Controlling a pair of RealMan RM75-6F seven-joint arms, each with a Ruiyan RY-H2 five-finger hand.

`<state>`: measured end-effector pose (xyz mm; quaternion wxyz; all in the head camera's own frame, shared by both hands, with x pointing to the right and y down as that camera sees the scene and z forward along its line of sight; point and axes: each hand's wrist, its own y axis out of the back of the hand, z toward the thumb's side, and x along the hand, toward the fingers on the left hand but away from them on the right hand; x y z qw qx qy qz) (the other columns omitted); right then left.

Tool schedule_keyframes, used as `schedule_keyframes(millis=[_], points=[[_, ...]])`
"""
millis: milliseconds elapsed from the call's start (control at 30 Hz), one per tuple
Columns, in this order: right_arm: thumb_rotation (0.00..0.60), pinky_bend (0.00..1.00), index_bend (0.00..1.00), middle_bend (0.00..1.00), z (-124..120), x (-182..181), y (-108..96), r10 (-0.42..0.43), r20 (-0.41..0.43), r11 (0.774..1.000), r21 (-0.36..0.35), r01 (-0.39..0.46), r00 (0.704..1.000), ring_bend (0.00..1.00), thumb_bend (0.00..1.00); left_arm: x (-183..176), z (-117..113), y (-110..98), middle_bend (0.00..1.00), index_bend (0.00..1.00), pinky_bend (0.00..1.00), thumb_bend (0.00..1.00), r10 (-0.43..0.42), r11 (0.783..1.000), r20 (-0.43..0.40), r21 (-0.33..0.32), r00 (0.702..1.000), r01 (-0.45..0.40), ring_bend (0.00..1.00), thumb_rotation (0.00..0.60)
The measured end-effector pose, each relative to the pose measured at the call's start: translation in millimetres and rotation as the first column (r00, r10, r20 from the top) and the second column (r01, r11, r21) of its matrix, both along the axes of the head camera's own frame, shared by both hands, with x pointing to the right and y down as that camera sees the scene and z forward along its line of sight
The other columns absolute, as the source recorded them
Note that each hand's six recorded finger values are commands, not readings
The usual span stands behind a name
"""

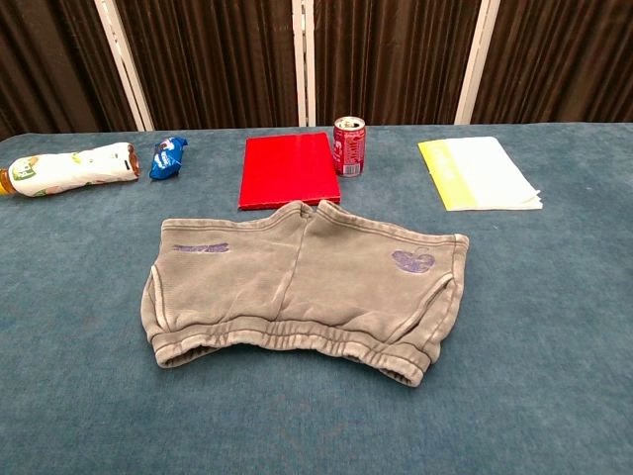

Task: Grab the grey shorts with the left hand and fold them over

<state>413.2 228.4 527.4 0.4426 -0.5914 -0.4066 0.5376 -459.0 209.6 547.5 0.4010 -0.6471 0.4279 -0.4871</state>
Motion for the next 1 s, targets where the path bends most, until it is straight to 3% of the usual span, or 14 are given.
schedule_keyframes(millis=[367, 500, 600, 700, 800, 1000], points=[[0.6, 0.0, 0.06, 0.0, 3, 0, 1, 0.001, -0.003, 1.0, -0.009, -0.001, 1.0, 0.0, 0.0, 2, 7, 0, 0.0, 0.0, 0.0, 0.0, 0.017, 0.999, 0.008, -0.03, 1.0, -0.017, 0.0, 0.6], [0.6, 0.0, 0.06, 0.0, 6, -2, 1, -0.008, -0.011, 1.0, -0.017, 0.008, 1.0, 0.0, 0.0, 16, 14, -11, 0.0, 0.0, 0.0, 0.0, 0.056, 0.998, -0.002, -0.038, 0.998, -0.056, 0.01, 0.6], [0.6, 0.0, 0.06, 0.0, 7, -2, -1, -0.006, -0.015, 1.0, -0.014, 0.006, 1.0, 0.0, 0.0, 32, 26, -19, 0.04, 0.1, 0.07, 0.0, 0.118, 0.991, 0.003, -0.06, 0.993, -0.118, 0.08, 0.6], [0.6, 0.0, 0.06, 0.0, 6, -1, -5, -0.001, -0.018, 1.0, 0.0, 0.001, 1.0, 0.0, 0.0, 60, 46, -30, 0.14, 0.23, 0.18, 0.0, 0.227, 0.97, -0.003, -0.088, 0.974, -0.227, 0.18, 0.6], [0.6, 0.0, 0.06, 0.0, 7, 1, -7, 0.003, -0.029, 1.0, 0.005, -0.003, 1.0, 0.0, 0.0, 81, 66, -39, 0.19, 0.31, 0.25, 0.0, 0.33, 0.94, 0.007, -0.096, 0.944, -0.328, 0.22, 0.6], [0.6, 0.0, 0.06, 0.0, 14, 9, -9, 0.033, -0.058, 0.999, -0.005, -0.033, 0.998, 0.0, 0.0, 106, 110, -53, 0.19, 0.32, 0.25, 0.03, 0.482, 0.873, 0.033, -0.101, 0.876, -0.477, 0.22, 0.6]])
